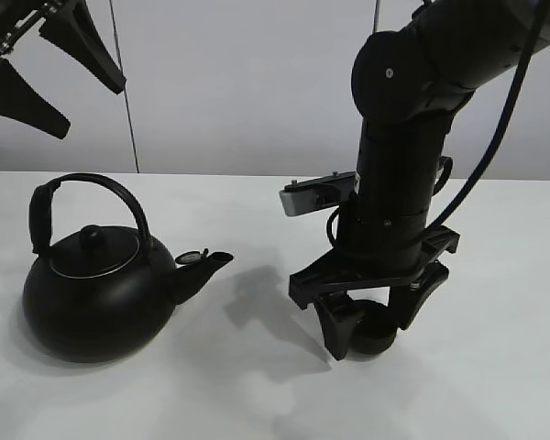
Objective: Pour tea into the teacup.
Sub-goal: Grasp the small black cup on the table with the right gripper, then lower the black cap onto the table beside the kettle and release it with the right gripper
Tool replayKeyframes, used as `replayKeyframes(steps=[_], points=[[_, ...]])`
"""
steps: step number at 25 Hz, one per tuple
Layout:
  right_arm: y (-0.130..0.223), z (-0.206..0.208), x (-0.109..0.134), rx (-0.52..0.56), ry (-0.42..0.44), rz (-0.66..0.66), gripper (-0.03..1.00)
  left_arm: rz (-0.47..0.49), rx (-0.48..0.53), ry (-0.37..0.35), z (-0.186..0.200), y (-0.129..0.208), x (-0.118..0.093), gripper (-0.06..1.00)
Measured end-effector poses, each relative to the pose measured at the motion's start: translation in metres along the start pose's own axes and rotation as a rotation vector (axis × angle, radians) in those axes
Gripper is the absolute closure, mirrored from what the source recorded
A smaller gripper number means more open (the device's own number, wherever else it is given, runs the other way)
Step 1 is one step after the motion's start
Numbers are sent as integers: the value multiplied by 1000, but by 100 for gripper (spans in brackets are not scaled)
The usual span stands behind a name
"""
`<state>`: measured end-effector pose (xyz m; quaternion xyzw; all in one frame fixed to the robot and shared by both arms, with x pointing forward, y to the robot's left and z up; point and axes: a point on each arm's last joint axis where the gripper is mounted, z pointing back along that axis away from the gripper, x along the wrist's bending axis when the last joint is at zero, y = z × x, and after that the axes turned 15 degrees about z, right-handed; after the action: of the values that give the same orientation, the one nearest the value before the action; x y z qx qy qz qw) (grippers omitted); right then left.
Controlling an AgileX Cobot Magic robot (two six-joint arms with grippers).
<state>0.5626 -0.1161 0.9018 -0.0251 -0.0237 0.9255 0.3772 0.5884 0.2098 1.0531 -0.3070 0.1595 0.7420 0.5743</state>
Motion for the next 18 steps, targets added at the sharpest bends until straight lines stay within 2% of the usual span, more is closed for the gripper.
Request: replayKeyframes(steps=[5,14,18], points=[[-1,0,0,-6,0,-5,57,0,0,0,0,0,0,45],[-1,2,2,-14,-25,-37,57,0,0,0,0,0,0,45],[-4,22,3,-91,-25,-56,57,0,0,0,0,0,0,45]])
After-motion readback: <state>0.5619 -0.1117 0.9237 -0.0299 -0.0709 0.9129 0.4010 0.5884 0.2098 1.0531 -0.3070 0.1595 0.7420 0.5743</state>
